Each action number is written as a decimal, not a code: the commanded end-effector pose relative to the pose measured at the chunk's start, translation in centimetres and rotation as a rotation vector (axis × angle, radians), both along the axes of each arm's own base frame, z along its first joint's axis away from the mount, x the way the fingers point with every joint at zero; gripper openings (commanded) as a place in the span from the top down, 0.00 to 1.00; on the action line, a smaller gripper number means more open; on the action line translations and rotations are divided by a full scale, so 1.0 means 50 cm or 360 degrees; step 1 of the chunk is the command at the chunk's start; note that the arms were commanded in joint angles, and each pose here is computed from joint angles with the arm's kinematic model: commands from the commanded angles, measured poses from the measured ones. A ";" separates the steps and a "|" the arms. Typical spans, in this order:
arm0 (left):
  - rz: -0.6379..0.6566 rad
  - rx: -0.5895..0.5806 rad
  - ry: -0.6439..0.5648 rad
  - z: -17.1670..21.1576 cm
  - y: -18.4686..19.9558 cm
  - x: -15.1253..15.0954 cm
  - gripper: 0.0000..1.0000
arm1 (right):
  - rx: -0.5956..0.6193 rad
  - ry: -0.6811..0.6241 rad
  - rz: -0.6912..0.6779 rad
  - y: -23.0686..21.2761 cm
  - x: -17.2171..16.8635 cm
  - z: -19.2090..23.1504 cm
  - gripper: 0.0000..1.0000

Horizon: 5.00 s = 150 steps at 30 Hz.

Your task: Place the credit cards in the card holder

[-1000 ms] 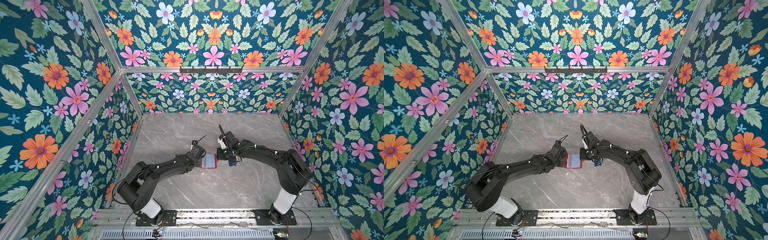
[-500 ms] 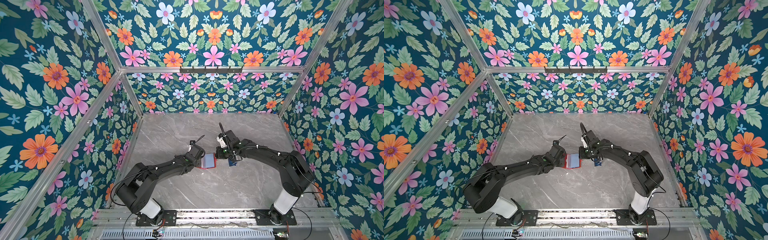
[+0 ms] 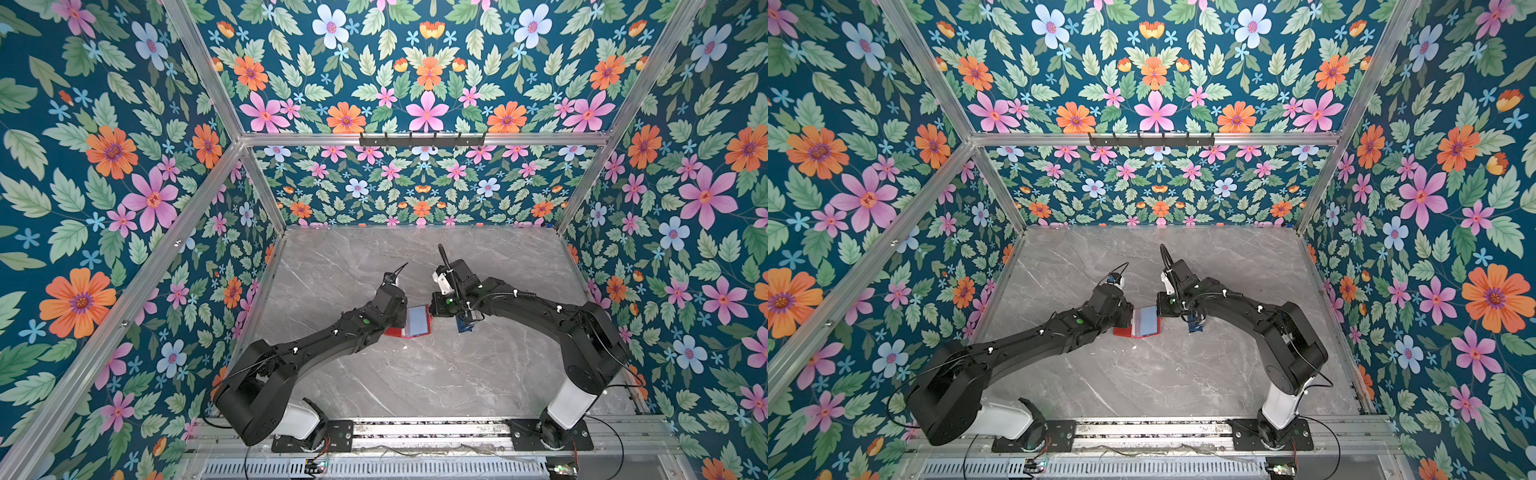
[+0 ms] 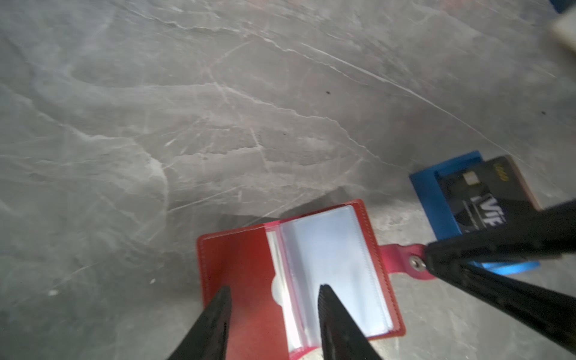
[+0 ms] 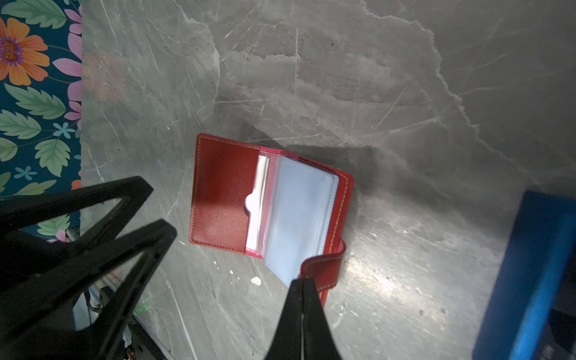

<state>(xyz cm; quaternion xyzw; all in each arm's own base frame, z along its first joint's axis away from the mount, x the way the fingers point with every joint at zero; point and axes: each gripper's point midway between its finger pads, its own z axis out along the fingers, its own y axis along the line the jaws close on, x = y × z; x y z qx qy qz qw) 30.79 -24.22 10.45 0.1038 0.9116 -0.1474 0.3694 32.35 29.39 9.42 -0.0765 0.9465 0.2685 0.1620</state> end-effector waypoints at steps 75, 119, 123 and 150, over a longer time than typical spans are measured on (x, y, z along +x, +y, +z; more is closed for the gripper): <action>-0.0097 -0.0592 0.0346 -0.109 -0.072 -0.015 1.00 | -0.0276 -0.0016 -0.0071 -0.038 0.005 -0.059 0.63; -0.0005 -0.0577 0.0175 -0.061 -0.029 -0.013 0.59 | 0.0140 0.0178 0.0191 0.096 -0.019 -0.069 0.68; 0.0074 -0.0507 0.0071 -0.035 0.007 -0.012 0.49 | 0.0199 0.0199 0.0220 0.113 -0.018 -0.065 0.63; 0.0067 -0.0390 0.0205 -0.094 0.007 -0.020 0.76 | 0.0170 0.0318 0.0193 0.137 -0.014 -0.123 0.90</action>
